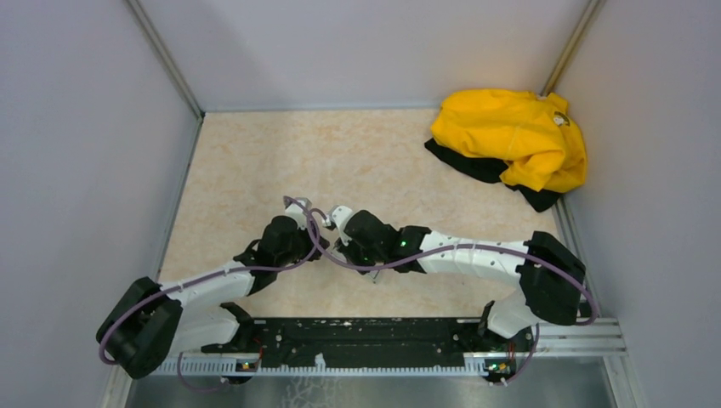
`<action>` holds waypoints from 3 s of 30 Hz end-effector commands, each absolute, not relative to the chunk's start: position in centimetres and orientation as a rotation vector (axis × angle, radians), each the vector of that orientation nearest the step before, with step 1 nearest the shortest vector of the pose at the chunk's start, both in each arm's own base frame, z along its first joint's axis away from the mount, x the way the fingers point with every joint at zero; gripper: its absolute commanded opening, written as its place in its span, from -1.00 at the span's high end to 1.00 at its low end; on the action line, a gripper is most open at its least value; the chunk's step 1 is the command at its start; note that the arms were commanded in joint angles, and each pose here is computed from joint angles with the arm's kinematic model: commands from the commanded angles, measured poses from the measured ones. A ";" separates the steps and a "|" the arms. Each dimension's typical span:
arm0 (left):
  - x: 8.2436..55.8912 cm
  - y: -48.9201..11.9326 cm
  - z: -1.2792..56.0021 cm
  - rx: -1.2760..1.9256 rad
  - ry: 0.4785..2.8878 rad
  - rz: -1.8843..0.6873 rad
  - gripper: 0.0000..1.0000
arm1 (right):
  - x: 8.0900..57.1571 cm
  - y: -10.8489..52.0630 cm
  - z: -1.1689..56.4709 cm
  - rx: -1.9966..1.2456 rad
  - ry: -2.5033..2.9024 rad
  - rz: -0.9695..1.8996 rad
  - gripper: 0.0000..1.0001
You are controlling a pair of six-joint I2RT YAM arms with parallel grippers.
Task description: Fold the paper box
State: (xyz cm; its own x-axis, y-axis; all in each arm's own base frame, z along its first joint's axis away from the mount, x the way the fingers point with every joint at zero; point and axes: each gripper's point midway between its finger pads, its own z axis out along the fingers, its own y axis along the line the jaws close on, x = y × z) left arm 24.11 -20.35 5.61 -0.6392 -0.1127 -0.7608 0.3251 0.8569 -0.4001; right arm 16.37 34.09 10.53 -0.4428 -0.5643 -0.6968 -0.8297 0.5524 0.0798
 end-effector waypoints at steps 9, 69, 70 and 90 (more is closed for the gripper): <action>24.2 -21.8 5.9 0.179 2.153 -0.740 0.64 | 16.3 34.7 9.2 -1.119 2.186 0.523 0.70; 18.3 -24.0 13.7 0.397 1.678 -1.075 1.00 | 16.6 28.3 3.3 -1.104 2.328 0.424 0.75; 18.3 -24.0 14.3 0.399 1.657 -1.077 1.00 | 16.5 28.3 3.3 -1.105 2.328 0.426 0.76; 20.3 -23.4 13.9 0.422 1.625 -0.931 0.99 | 16.1 27.9 2.7 -1.104 2.339 0.437 0.75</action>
